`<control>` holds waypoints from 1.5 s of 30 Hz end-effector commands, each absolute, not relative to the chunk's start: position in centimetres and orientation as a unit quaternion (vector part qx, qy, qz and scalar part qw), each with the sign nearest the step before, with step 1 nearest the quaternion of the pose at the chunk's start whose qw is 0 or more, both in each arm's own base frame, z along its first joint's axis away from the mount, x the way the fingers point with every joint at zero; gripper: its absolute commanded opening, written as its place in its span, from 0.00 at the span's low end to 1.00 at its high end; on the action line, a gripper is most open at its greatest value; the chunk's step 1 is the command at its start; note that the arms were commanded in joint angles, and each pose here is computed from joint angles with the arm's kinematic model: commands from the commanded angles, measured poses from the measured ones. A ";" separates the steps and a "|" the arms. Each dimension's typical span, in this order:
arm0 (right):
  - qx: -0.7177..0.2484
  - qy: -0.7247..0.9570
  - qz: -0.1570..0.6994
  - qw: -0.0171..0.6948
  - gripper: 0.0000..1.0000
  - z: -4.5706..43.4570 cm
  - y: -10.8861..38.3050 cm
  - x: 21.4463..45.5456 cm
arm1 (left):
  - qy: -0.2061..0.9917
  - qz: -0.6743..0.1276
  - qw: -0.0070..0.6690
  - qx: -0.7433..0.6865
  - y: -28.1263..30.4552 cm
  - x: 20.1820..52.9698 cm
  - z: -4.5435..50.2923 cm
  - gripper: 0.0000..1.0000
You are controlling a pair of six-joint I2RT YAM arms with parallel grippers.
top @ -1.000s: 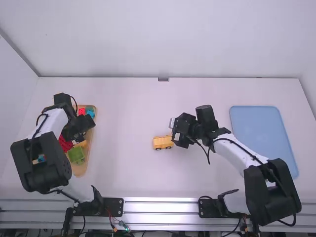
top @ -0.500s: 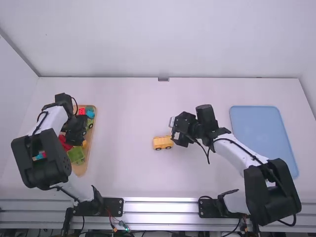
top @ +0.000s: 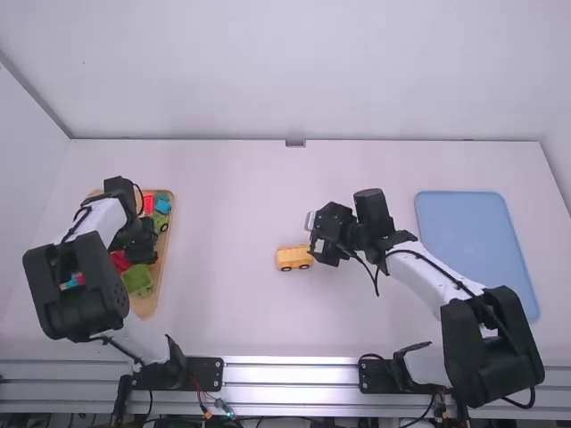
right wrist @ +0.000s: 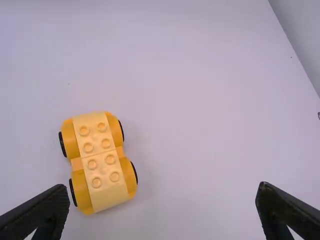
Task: Assemble lego blocks to make yellow taxi
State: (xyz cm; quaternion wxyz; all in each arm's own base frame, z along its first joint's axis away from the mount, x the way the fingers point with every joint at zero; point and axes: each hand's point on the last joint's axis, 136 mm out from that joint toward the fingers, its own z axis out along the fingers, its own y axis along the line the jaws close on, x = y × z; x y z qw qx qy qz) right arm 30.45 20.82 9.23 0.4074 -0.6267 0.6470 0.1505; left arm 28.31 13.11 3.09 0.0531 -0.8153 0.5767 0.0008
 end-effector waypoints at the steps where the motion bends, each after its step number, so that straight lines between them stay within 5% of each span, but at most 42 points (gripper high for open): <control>1: -0.626 0.642 0.155 0.415 0.98 9.9 21.1 30.3 | 0.564 0.015 0.046 -0.824 13.0 27.4 2.3 0.63; 19: -0.601 0.657 0.165 0.424 0.98 10.5 21.3 30.9 | 0.543 0.024 0.053 -0.837 13.3 26.6 1.0 0.51; 45: -0.601 0.656 0.164 0.426 0.98 10.5 21.3 31.0 | 0.537 0.044 0.020 -0.842 12.1 24.4 0.1 0.50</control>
